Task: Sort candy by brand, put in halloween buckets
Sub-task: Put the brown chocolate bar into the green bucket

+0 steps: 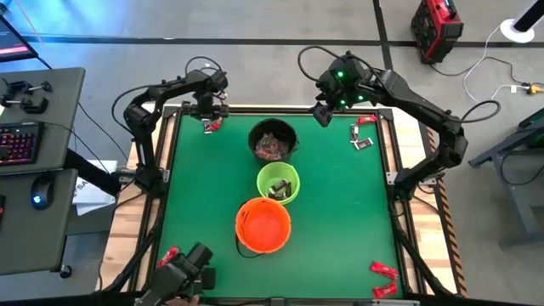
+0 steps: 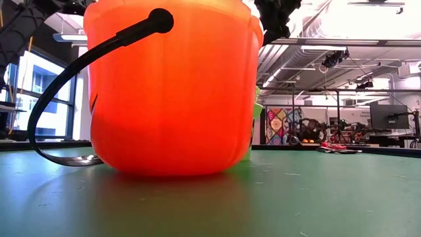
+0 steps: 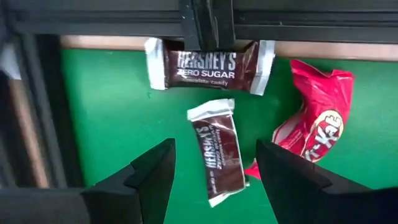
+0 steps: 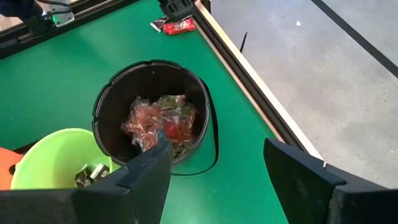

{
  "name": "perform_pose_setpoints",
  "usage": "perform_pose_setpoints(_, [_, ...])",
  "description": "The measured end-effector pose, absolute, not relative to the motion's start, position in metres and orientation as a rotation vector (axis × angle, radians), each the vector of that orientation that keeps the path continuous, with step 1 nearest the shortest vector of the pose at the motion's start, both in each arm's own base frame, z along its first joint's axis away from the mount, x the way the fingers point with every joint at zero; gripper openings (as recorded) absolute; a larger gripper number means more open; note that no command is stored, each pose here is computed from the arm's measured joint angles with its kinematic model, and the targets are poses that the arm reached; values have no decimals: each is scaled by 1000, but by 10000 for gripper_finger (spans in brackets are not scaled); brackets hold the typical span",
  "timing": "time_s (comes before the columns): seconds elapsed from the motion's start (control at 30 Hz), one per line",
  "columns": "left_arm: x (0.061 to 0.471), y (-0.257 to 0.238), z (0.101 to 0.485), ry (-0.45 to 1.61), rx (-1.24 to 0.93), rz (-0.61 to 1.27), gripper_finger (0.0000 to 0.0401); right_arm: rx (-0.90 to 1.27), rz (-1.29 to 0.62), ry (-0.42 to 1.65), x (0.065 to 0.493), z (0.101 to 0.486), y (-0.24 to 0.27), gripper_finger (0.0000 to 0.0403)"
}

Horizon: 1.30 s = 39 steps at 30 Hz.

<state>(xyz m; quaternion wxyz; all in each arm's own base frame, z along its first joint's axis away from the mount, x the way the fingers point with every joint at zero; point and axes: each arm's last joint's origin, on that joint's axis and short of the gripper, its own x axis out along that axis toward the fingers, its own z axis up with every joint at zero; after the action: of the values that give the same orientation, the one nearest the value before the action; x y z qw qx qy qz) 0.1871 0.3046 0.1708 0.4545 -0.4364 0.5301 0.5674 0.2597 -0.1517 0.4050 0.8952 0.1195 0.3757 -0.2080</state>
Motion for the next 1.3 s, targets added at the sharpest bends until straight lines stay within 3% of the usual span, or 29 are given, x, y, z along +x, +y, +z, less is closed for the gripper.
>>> perform_pose_setpoints(0.27, [173,295,147,1325,-1239,1354,211,244,-430,780,260,405,-152,247])
perform_pose_setpoints(0.53, [172,292,143,1337,-1209,1323,196,241,-429,782,260,405,-152,247])
perform_pose_setpoints(0.67, [173,293,144,1333,-1179,1277,139,241,-429,782,260,405,-152,247])
perform_pose_setpoints(0.83, [173,291,151,1336,-1156,1189,27,247,-429,781,260,405,-151,247])
perform_pose_setpoints(1.13, [155,274,241,1027,-1002,1190,13,194,-395,809,264,404,-143,247])
perform_pose_setpoints(1.3, [171,222,302,846,-865,954,5,154,-468,823,262,404,-146,247])
